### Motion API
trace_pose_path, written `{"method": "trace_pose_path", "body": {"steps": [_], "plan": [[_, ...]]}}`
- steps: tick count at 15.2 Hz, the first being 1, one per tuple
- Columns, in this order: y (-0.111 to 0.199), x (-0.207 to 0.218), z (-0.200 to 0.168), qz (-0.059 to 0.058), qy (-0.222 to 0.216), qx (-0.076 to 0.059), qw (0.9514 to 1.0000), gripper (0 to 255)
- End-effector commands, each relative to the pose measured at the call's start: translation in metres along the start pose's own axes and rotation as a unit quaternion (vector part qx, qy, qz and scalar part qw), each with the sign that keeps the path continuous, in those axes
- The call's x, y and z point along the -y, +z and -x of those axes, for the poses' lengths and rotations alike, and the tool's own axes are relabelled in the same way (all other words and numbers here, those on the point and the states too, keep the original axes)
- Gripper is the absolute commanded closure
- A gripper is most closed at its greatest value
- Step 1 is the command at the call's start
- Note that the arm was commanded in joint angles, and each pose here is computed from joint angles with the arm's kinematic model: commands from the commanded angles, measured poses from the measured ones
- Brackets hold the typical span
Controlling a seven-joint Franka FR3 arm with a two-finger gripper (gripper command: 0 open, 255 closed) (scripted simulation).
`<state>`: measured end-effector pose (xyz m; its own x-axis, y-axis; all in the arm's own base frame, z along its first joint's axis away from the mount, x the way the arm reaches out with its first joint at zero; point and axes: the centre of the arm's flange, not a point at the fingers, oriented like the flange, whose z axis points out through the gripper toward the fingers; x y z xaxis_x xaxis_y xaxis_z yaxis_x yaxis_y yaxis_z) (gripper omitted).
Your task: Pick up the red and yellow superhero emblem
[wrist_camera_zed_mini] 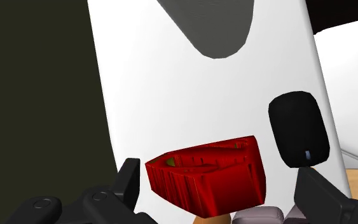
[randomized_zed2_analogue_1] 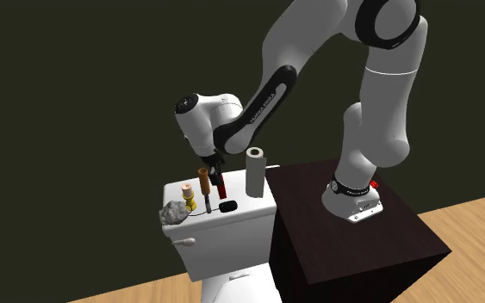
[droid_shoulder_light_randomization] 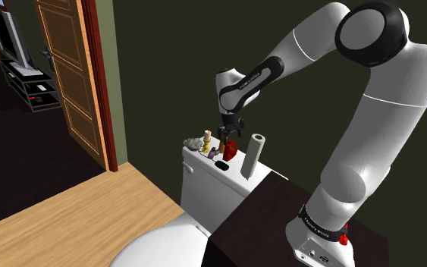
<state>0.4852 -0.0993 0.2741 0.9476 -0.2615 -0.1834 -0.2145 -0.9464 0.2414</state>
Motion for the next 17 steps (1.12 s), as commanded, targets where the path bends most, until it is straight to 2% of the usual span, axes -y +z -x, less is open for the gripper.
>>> {"method": "trace_pose_path", "body": {"steps": [1, 4, 6, 7, 15, 17], "plan": [[0.011, 0.002, -0.002, 0.000, 0.000, 0.000, 1.0000, 0], [0.029, 0.007, -0.006, 0.000, 0.000, 0.000, 1.0000, 0], [0.029, 0.007, -0.006, 0.000, 0.000, 0.000, 1.0000, 0], [0.030, 0.006, -0.006, 0.000, 0.000, 0.000, 1.0000, 255], [0.032, 0.007, -0.006, 0.000, 0.000, 0.000, 1.0000, 255], [0.024, 0.005, -0.005, 0.000, 0.000, 0.000, 1.0000, 255]]}}
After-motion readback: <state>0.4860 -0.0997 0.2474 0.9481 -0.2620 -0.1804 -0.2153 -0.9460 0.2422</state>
